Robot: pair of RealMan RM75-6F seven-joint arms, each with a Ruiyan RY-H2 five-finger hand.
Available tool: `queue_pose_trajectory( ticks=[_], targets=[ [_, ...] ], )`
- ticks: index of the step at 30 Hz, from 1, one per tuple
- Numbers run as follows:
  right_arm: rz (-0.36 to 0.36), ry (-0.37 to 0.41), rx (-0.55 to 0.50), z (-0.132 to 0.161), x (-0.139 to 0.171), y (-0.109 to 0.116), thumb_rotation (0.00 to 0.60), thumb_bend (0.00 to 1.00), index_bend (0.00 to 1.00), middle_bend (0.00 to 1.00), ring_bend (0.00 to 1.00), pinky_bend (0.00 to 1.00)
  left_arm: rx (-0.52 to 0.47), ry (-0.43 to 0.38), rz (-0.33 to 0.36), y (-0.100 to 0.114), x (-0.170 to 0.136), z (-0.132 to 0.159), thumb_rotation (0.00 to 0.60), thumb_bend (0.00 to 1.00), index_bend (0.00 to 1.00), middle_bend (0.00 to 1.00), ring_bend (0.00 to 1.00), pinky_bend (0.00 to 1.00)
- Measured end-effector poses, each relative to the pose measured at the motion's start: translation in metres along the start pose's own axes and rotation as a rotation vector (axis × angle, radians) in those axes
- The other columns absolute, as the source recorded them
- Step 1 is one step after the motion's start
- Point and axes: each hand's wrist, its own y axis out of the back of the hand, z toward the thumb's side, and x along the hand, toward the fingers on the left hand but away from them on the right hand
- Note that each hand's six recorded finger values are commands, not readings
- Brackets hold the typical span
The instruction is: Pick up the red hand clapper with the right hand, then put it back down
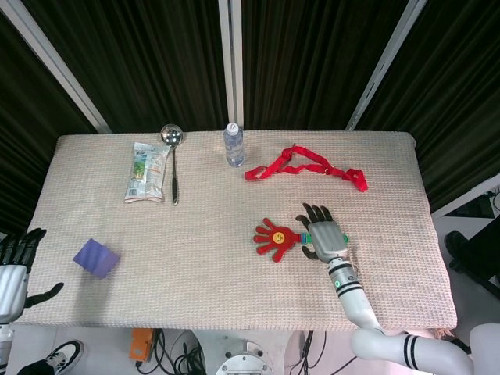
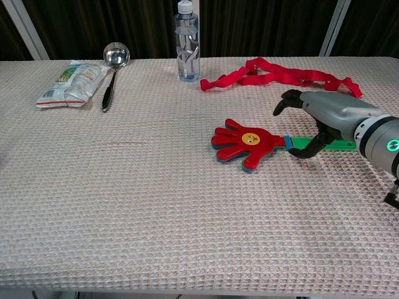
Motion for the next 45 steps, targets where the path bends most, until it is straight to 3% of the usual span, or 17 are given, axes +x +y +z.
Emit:
queue_pose_trajectory(
  ticks=[33, 41, 45],
  targets=[
    [0.017, -0.013, 0.022, 0.013, -0.015, -0.017, 0.600, 0.30, 0.41, 0.04, 0.00, 0.00, 0.002, -0.003, -0.011, -0.001, 0.000, -0.002, 0.600, 0.09, 0.08, 0.07, 0.00, 0.04],
    [-0.016, -0.005, 0.022, 0.014, -0.014, -0.014, 0.600, 0.31, 0.57, 0.10, 0.00, 0.00, 0.000, -0.002, -0.009, -0.001, 0.000, -0.003, 0.600, 0.09, 0.08, 0.07, 0.00, 0.04],
    [-0.036, 0.006, 0.000, 0.016, -0.013, -0.012, 0.600, 0.33, 0.75, 0.19, 0.00, 0.00, 0.000, -0.001, -0.010, -0.001, 0.000, -0.003, 0.600, 0.09, 0.08, 0.07, 0.00, 0.04]
  ],
)
